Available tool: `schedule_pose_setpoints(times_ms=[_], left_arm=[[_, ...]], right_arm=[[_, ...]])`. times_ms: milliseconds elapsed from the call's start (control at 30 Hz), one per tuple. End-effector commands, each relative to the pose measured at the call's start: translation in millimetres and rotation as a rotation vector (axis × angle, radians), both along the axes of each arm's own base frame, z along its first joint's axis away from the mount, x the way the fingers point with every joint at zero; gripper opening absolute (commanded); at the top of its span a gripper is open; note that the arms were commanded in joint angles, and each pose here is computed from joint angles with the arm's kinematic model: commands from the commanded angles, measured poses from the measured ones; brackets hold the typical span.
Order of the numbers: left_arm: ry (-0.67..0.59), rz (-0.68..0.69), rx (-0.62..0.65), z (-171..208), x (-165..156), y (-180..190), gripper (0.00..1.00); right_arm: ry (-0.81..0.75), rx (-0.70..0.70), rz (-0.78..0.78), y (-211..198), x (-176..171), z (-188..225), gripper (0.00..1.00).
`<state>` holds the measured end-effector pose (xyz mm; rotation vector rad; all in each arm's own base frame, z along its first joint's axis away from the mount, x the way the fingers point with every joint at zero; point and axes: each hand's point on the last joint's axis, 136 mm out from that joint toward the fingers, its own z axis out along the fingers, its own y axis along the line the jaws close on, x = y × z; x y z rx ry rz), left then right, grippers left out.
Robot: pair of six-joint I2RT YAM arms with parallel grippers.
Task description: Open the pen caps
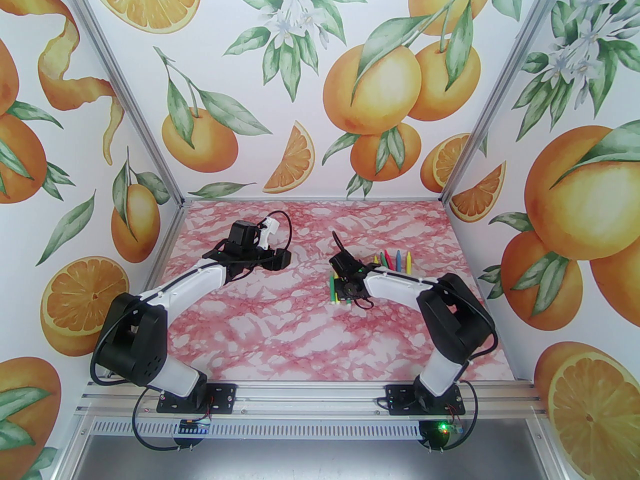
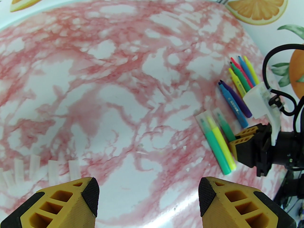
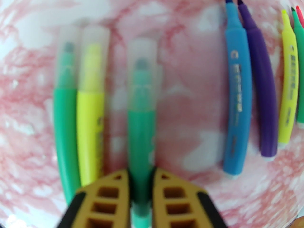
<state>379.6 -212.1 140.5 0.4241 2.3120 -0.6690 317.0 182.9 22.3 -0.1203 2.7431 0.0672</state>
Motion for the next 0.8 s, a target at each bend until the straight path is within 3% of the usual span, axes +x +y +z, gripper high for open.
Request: schedule_pose_setpoints(times_ms=[0, 567, 767], left_arm=[[0.008, -0.034, -0.089, 8.2, 3.4, -16.8, 0.73], [0.119, -0.222, -0.457, 39.2, -4.5, -70.2, 0.7], [0.142, -0.266, -0.518, 44.2, -8.7, -83.3, 0.68]], right_arm=[[-0.102, 0.082, 0.043, 11.7, 13.0, 31.8, 0.07], [-0.275, 0.398, 0.291, 60.4, -1.3, 102.0, 0.06], [-0.302, 0.469, 0.358, 75.7, -6.0, 118.6, 0.06]])
